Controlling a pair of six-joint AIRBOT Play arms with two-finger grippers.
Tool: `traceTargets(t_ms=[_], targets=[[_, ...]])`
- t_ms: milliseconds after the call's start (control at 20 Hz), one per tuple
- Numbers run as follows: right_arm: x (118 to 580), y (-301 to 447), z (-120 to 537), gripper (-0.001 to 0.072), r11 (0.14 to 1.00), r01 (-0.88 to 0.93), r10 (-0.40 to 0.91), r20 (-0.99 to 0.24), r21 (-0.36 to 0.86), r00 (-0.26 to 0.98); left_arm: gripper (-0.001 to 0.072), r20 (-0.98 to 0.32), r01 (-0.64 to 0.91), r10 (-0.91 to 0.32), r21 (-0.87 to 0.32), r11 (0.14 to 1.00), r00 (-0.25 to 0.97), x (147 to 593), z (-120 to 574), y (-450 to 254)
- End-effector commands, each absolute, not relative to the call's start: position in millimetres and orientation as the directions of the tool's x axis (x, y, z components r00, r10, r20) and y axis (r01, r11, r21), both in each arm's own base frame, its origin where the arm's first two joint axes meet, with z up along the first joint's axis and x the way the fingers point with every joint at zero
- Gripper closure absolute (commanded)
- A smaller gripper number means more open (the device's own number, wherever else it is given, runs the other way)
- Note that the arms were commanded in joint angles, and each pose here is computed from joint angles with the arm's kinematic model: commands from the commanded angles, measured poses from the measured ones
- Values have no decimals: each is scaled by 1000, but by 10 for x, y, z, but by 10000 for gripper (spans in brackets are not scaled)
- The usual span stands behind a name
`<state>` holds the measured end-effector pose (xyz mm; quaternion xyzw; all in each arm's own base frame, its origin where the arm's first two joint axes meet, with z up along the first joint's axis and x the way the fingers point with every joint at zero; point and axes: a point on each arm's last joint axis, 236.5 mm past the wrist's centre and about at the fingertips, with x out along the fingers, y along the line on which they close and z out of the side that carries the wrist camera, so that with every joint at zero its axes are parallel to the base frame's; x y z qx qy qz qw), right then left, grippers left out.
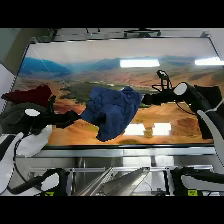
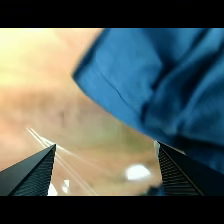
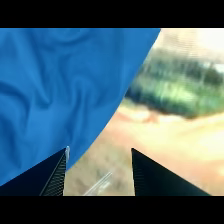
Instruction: Fold the shirts.
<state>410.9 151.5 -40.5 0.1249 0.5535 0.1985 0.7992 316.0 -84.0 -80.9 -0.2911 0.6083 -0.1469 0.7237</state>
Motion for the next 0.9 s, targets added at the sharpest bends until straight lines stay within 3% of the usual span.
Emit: traceTargets(t_ms=[0, 400, 450, 500, 550, 600, 650, 700, 750, 850], targets=[[4412, 1550, -625, 252, 890, -179, 455, -844, 420, 285, 1, -801, -119, -572, -595, 795, 179, 3402, -1007, -872], [4490, 1856, -969, 253, 824, -190, 561, -816, 534, 141, 4, -778, -49, -628, -627, 778, -9, 3397, -1236, -1347], [4493, 1926, -938, 257, 803, -201, 591, -795, 561, 139, 106, -776, -52, -631, -629, 776, -18, 3380, -1243, -1355], [4506, 1968, -910, 260, 790, -207, 608, -781, 577, 144, 283, -775, -52, -631, -630, 775, -19, 3377, -1240, -1357], [4536, 1978, -891, 326, 787, -202, 614, -774, 584, 156, 412, -774, -54, -633, -632, 773, -16, 3383, -1234, -1357], [4564, 1965, -882, 502, 788, -200, 613, -773, 582, 166, 524, -769, -57, -639, -637, 769, -12, 3392, -1221, -1370], [4591, 1950, -874, 529, 789, -195, 613, -770, 583, 176, 642, -759, -61, -651, -649, 758, -5, 3409, -1195, -1399], [4610, 1926, -866, 603, 790, -193, 612, -770, 582, 181, 690, -745, -53, -667, -667, 743, 4, 3429, -1157, -1438], [4620, 1904, -864, 690, 791, -189, 611, -770, 582, 185, 690, -727, -59, -686, -686, 725, 14, 3451, -1108, -1483], [4639, 1858, -861, 690, 792, -181, 610, -769, 583, 191, 691, -705, -43, -709, -709, 704, 23, 3499, -985, -1535]])
